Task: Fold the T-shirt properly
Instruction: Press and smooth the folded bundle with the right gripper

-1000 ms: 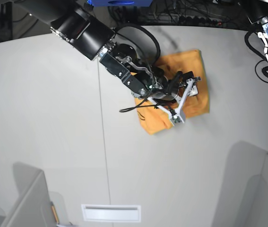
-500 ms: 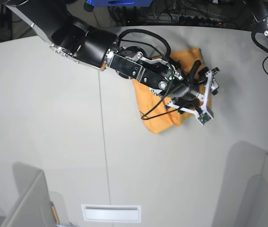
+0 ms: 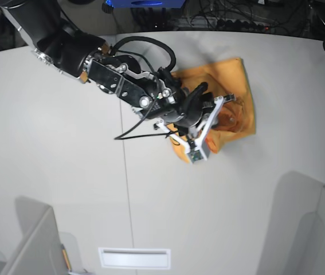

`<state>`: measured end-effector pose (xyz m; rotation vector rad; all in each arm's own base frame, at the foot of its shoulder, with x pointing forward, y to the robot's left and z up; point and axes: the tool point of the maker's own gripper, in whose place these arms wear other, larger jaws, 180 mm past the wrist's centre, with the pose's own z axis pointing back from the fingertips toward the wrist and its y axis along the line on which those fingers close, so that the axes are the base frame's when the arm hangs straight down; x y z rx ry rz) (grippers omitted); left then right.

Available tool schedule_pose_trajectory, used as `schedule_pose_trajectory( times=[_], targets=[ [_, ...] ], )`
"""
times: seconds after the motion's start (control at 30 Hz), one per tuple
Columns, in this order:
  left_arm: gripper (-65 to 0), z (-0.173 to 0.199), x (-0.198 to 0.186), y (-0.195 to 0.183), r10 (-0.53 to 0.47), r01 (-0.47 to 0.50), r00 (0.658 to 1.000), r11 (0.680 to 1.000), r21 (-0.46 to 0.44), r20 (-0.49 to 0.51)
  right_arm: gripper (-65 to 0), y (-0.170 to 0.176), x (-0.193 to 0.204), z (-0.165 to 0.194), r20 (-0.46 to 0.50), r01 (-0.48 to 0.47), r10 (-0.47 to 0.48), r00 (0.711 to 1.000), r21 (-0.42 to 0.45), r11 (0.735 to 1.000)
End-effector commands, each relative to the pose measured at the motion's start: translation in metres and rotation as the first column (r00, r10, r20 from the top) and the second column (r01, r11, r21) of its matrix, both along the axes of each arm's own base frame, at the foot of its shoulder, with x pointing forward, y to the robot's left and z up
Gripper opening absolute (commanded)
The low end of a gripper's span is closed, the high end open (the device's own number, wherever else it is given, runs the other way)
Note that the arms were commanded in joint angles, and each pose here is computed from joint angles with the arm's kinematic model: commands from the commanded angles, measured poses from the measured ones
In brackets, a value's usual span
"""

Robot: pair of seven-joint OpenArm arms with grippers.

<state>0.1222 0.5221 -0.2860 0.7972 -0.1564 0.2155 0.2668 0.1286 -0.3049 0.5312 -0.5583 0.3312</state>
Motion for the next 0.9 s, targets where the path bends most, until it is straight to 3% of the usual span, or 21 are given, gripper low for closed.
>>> schedule_pose_trajectory(
  times=[0.0, 0.17, 0.33, 0.43, 0.67, 0.8, 0.87],
  targets=[
    [-65.0, 0.017, 0.006, 0.008, -0.010, 0.008, 0.999, 0.999, 0.042, 0.030, -65.0, -0.007, 0.015, 0.011, 0.042, 0.031, -0.031, 0.999, 0.021, 0.999],
    [-65.0, 0.028, -0.009, 0.019, 0.052, -0.056, 0.996, 0.997, 0.055, 0.071, -65.0, -0.016, 0.030, -0.003, 0.021, 0.040, -0.041, 0.999, 0.020, 0.999],
    [-65.0, 0.042, -0.012, 0.032, 0.047, -0.064, 0.983, 0.994, 0.093, 0.176, -65.0, 0.005, 0.034, -0.021, -0.026, 0.006, -0.007, 1.000, -0.009, 1.000],
    [-65.0, 0.041, -0.017, 0.034, 0.064, -0.080, 0.981, 0.993, 0.087, 0.182, -65.0, 0.021, 0.039, -0.026, -0.024, -0.014, 0.013, 1.000, -0.035, 0.999],
    [-65.0, 0.030, -0.027, 0.039, 0.106, -0.117, 0.978, 0.992, 0.055, 0.180, -65.0, 0.077, 0.028, -0.026, 0.097, -0.156, 0.165, 0.981, -0.097, 0.983],
    [-65.0, 0.029, -0.028, 0.039, 0.107, -0.119, 0.978, 0.992, 0.053, 0.179, -65.0, 0.107, 0.015, 0.007, 0.259, -0.238, 0.239, 0.936, -0.037, 0.971],
    [-65.0, 0.027, -0.029, 0.040, 0.112, -0.122, 0.978, 0.991, 0.047, 0.175, -65.0, 0.108, 0.015, 0.021, 0.278, -0.244, 0.237, 0.931, -0.010, 0.970]
  ],
)
